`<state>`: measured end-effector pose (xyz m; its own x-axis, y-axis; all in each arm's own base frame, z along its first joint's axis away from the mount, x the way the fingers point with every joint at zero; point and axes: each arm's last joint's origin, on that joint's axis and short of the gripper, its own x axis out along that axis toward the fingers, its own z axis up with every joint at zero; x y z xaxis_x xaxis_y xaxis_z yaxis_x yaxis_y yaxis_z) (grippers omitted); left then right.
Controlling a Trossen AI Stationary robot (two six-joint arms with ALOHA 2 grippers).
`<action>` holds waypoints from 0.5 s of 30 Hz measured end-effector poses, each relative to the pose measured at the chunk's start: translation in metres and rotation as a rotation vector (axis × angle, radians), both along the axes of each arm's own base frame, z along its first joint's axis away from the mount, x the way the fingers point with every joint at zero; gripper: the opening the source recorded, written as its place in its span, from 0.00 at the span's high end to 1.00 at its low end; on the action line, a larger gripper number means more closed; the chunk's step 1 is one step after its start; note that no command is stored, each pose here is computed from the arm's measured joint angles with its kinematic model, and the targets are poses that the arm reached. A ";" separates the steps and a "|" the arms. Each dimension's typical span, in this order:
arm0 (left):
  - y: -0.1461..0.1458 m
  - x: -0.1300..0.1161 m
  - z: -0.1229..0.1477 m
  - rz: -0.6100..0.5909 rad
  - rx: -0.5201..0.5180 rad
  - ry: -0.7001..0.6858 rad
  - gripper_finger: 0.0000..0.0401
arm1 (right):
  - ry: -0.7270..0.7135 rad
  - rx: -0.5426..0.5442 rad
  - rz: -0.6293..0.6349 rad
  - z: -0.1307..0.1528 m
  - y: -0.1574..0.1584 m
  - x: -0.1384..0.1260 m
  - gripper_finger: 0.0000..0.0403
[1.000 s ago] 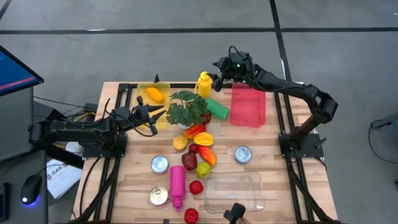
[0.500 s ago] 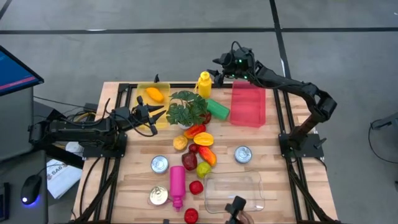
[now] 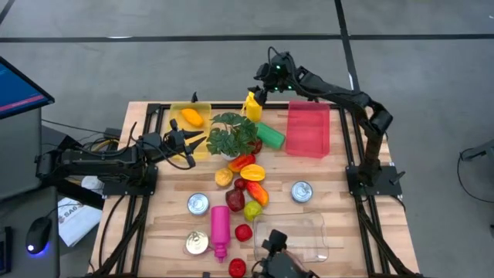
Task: Pick & Place Food Item
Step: Put the yellow water bottle into the pink bin
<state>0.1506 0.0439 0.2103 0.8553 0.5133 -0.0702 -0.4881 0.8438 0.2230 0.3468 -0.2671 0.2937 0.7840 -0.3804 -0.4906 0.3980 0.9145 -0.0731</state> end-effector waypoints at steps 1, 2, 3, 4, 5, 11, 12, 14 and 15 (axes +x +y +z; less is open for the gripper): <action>0.000 0.000 0.000 0.000 0.000 0.000 0.78 | 0.016 0.008 -0.001 0.001 -0.001 0.001 0.34; 0.000 0.000 0.000 0.000 0.000 0.000 0.78 | 0.021 0.011 -0.001 0.003 -0.003 0.003 0.34; 0.000 0.000 0.000 0.000 0.000 0.000 0.78 | 0.029 0.012 0.001 0.004 -0.004 0.004 0.34; 0.000 0.000 0.000 0.000 0.000 0.000 0.78 | 0.041 0.011 0.006 0.004 -0.004 0.004 0.34; 0.000 0.000 0.000 0.000 0.000 0.000 0.78 | 0.056 0.014 0.008 0.004 -0.004 0.003 0.34; 0.000 0.000 0.000 0.000 0.000 -0.001 0.78 | 0.105 0.025 0.028 0.000 0.000 0.003 0.34; 0.000 0.000 0.000 0.000 0.000 0.000 0.78 | 0.111 0.028 0.029 -0.001 0.000 0.003 0.34; 0.000 0.000 0.000 0.000 0.000 0.000 0.78 | 0.114 0.026 0.032 -0.001 0.000 0.003 0.34; 0.000 0.000 0.000 0.000 0.000 -0.001 0.78 | 0.119 0.021 0.035 -0.001 0.001 0.003 0.34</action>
<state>0.1506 0.0440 0.2104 0.8553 0.5134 -0.0698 -0.4883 0.8438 0.2226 0.3497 -0.2665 0.2927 0.7328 -0.3420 -0.5883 0.3552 0.9297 -0.0980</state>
